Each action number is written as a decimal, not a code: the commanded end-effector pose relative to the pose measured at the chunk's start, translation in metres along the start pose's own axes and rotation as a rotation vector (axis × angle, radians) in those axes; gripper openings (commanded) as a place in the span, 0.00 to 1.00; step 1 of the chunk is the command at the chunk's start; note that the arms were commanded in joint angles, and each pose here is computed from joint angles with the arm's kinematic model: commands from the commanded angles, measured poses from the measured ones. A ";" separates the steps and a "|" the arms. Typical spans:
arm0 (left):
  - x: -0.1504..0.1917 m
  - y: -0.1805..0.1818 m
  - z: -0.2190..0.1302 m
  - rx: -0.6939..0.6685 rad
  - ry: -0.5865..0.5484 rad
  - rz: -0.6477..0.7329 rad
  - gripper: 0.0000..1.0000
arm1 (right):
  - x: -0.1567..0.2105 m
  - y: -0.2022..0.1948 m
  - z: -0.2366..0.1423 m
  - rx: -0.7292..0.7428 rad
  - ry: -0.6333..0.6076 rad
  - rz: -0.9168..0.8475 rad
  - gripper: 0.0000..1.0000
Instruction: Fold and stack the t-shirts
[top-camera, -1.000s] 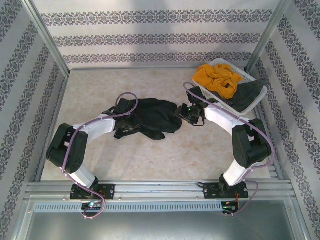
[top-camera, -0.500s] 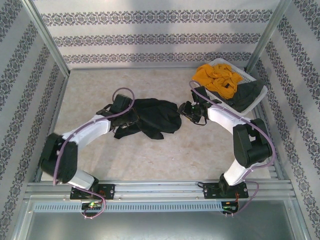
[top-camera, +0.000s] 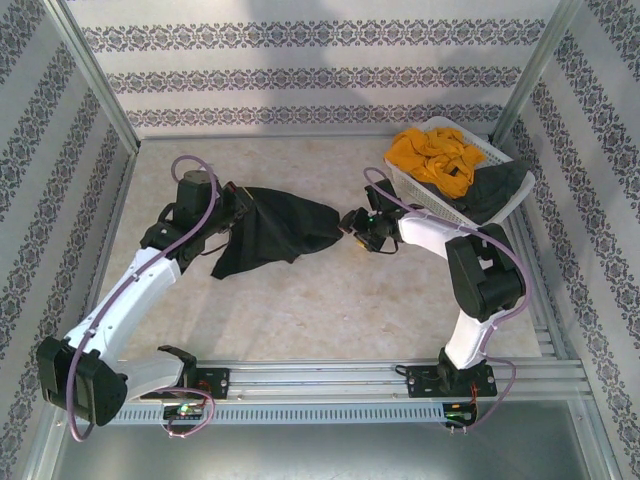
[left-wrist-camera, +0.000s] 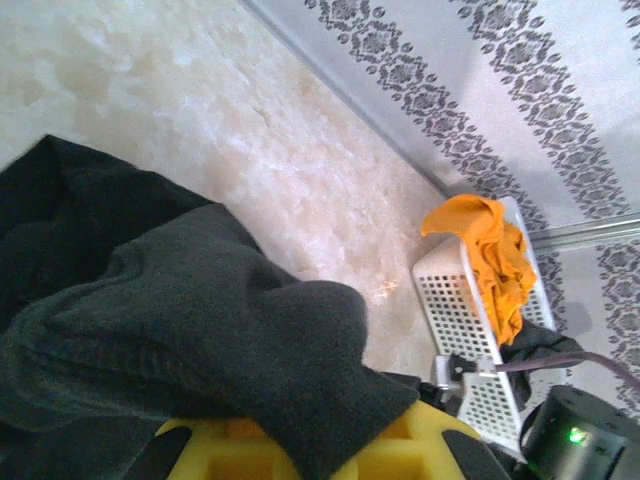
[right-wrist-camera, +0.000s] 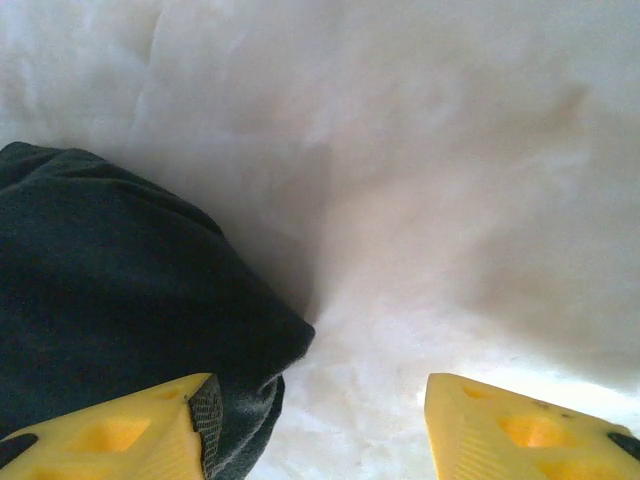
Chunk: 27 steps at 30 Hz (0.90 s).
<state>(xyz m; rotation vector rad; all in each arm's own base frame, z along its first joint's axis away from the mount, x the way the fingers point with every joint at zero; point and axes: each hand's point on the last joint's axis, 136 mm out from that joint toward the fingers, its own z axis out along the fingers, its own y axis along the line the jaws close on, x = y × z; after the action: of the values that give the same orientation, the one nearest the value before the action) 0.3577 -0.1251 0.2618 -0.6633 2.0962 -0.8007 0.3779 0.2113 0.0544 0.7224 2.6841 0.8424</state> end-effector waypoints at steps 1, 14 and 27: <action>-0.016 -0.012 -0.015 0.030 -0.046 -0.041 0.00 | 0.006 0.006 0.011 -0.031 0.021 0.037 0.58; -0.016 -0.018 -0.012 0.050 -0.022 -0.042 0.00 | 0.034 0.073 0.062 -0.157 0.122 0.120 0.52; -0.056 -0.057 -0.020 0.140 -0.079 -0.008 0.00 | -0.064 0.095 -0.064 -0.190 -0.273 -0.001 0.00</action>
<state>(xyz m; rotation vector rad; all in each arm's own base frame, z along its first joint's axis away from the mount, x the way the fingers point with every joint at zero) 0.3752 -0.1202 0.2965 -0.6843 2.0440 -0.8609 0.4185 0.2629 0.0820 0.8660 2.5381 1.0232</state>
